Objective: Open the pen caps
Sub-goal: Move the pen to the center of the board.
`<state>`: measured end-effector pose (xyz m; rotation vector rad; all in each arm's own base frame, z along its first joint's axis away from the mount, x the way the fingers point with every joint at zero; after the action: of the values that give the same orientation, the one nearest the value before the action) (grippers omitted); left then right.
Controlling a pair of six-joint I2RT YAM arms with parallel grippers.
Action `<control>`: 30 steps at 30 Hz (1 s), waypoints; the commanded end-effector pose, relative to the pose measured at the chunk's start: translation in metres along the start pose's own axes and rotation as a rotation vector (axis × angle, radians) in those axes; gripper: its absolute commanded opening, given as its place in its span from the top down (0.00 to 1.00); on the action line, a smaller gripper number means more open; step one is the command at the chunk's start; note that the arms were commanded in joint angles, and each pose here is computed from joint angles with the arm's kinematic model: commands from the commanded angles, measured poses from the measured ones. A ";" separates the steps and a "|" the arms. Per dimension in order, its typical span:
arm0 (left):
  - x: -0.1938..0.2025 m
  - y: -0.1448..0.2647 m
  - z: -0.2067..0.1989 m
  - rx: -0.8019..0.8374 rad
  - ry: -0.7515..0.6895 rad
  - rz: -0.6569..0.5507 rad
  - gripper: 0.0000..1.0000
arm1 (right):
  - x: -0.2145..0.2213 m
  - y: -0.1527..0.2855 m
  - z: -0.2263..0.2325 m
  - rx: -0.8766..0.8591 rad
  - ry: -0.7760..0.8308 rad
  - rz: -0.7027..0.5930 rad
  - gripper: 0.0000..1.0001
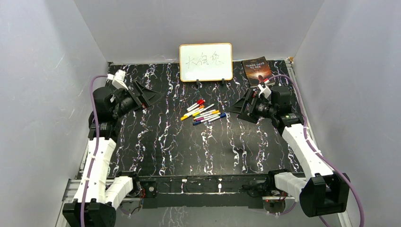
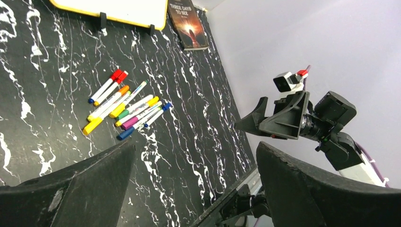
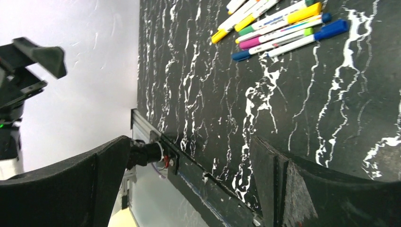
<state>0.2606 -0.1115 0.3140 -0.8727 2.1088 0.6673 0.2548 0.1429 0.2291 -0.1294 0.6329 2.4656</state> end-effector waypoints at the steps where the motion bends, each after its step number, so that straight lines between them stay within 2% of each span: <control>1: 0.016 0.006 -0.010 0.072 0.030 0.061 0.02 | 0.003 0.009 0.026 -0.118 0.078 0.027 0.02; 6: 0.034 0.008 -0.008 0.107 0.035 0.093 0.02 | 0.002 0.013 0.011 -0.006 0.107 -0.001 0.02; 11: 0.052 0.001 0.015 0.021 0.088 0.192 0.02 | 0.012 0.016 -0.003 0.011 0.108 -0.021 0.02; 16: 0.051 0.003 0.032 -0.128 0.107 0.194 0.02 | 0.021 0.017 -0.034 0.143 0.105 0.006 0.02; 20: 0.058 -0.001 0.039 -0.153 0.149 0.232 0.02 | 0.022 0.012 -0.051 0.164 0.099 -0.037 0.02; 26: 0.063 -0.001 0.042 -0.137 0.090 0.267 0.02 | 0.026 0.002 -0.051 0.082 0.045 -0.035 0.02; 30: 0.062 -0.012 0.035 -0.020 0.135 0.239 0.02 | 0.030 -0.004 -0.058 0.085 0.059 0.026 0.02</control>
<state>0.2515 -0.1065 0.2276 -0.7307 2.3395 0.9343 0.2165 0.1271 0.1572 -0.0456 0.8420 2.4219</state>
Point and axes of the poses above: each gripper's point midway between its finger pads, its own y axis back along the fingers, its own z axis along the line the jaws close on, x = y × z, the point moved 3 cm from there along y, back along the fingers, and after that the axes turned 13 degrees about -y, right-handed, at the moved point
